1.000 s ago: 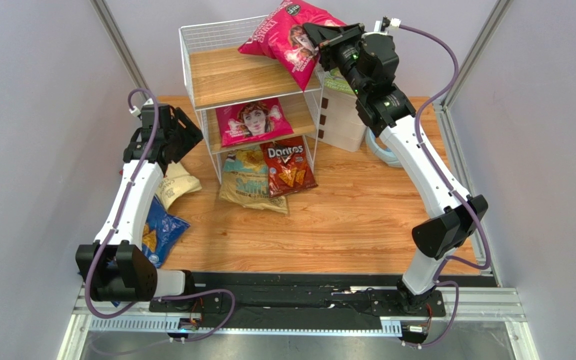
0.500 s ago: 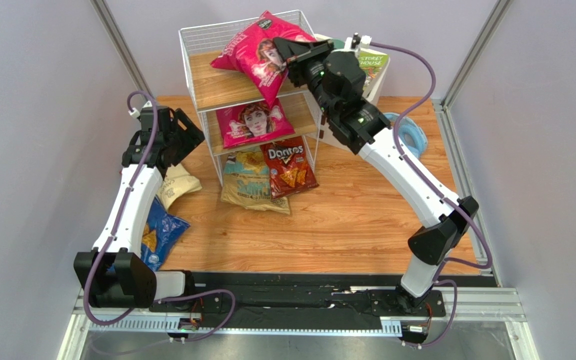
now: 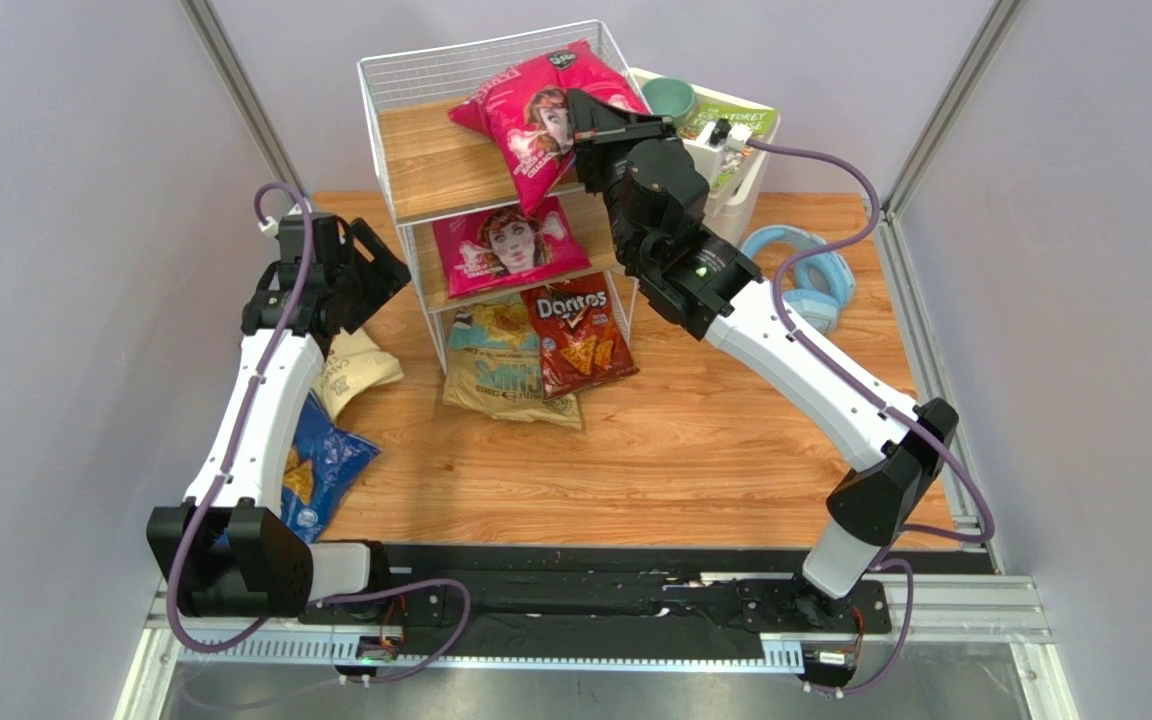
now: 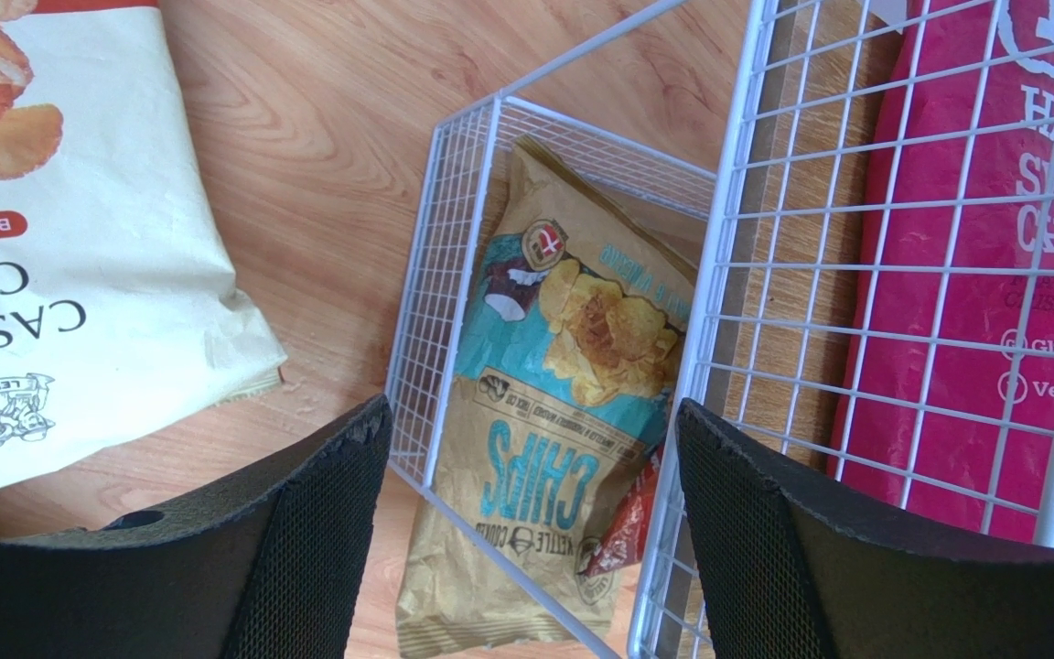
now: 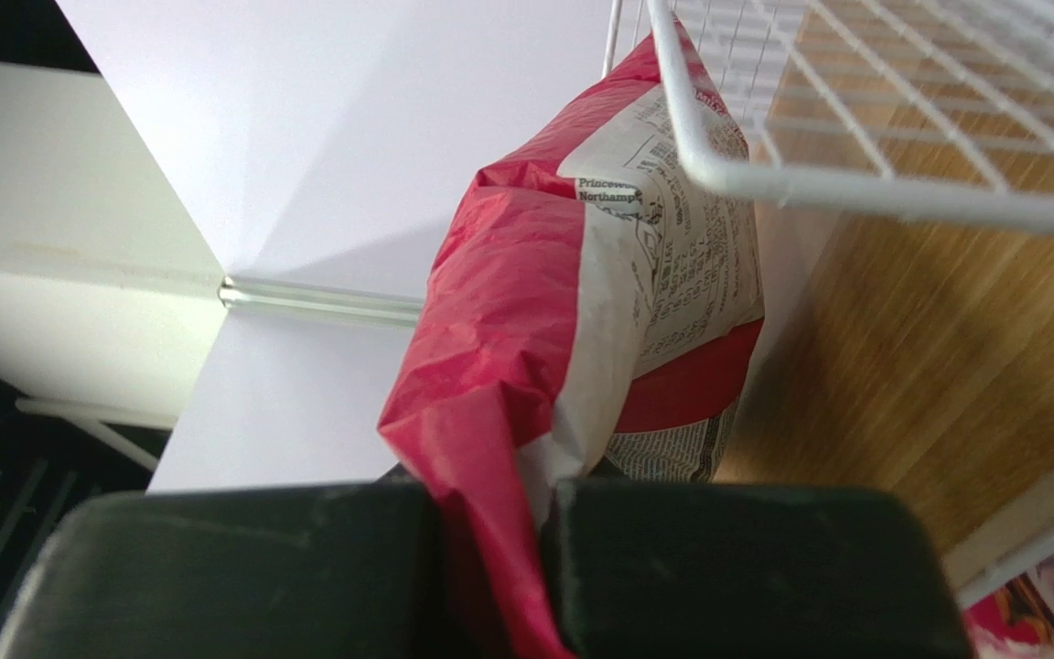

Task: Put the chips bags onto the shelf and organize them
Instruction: Adjust the shelf at the center of the board, then place the potato chip on the shelf.

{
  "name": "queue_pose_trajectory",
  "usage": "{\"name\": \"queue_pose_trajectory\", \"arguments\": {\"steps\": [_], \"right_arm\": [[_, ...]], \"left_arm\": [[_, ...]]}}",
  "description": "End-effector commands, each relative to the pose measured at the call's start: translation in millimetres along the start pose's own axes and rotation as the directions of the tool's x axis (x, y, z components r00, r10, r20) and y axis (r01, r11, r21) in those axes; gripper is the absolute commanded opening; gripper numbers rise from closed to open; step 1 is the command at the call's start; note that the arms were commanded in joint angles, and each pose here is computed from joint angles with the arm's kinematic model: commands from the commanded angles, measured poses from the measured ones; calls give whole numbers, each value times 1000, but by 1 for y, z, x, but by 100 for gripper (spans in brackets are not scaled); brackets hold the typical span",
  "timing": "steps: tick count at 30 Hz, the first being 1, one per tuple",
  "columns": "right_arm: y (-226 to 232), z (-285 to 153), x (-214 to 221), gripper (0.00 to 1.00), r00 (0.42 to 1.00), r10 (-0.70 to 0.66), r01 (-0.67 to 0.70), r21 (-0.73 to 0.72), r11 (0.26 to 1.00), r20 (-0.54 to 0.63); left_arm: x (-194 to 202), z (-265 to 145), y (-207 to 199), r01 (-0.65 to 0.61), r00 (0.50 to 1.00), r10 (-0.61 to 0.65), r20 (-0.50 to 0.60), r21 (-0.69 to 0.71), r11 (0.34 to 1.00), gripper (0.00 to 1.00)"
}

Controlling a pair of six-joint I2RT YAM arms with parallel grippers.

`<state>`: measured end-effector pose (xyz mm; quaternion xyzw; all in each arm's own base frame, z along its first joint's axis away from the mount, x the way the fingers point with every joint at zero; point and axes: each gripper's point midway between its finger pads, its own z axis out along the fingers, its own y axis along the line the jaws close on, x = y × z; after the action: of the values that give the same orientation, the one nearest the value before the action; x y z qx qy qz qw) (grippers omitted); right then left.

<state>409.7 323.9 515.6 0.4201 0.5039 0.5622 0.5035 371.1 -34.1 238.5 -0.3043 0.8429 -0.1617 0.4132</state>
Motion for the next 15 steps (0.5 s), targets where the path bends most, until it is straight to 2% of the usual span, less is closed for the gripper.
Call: {"name": "queue_pose_trajectory", "arguments": {"steps": [1,5,9,10,11,12,13,15], "right_arm": [[47,-9,-52,0,972,135,-114,-118,986,191],[42,-10,-58,2,967,121,-105,-84,991,222],[20,-7,-65,18,953,143,-139,-34,990,267],[17,-5,-65,33,953,161,-157,-35,987,257],[15,-5,-63,44,955,163,-160,-30,987,249],[13,-5,-61,49,957,162,-161,-27,987,241],[10,-7,-59,61,960,163,-166,-6,986,226],[5,-10,-58,72,967,147,-155,20,988,210]], "left_arm": [[12,-9,-21,-26,998,32,-54,104,994,81],[12,-9,-24,-22,998,28,-57,117,993,81],[10,-12,-24,-28,998,34,-51,113,993,79],[8,-14,-25,-33,998,38,-47,112,993,79],[9,-14,-23,-35,998,41,-55,103,994,79],[10,-13,-22,-36,997,42,-61,98,995,79],[10,-13,-20,-39,997,45,-57,91,995,79],[11,-15,-19,-37,998,42,-55,89,995,79]]}}
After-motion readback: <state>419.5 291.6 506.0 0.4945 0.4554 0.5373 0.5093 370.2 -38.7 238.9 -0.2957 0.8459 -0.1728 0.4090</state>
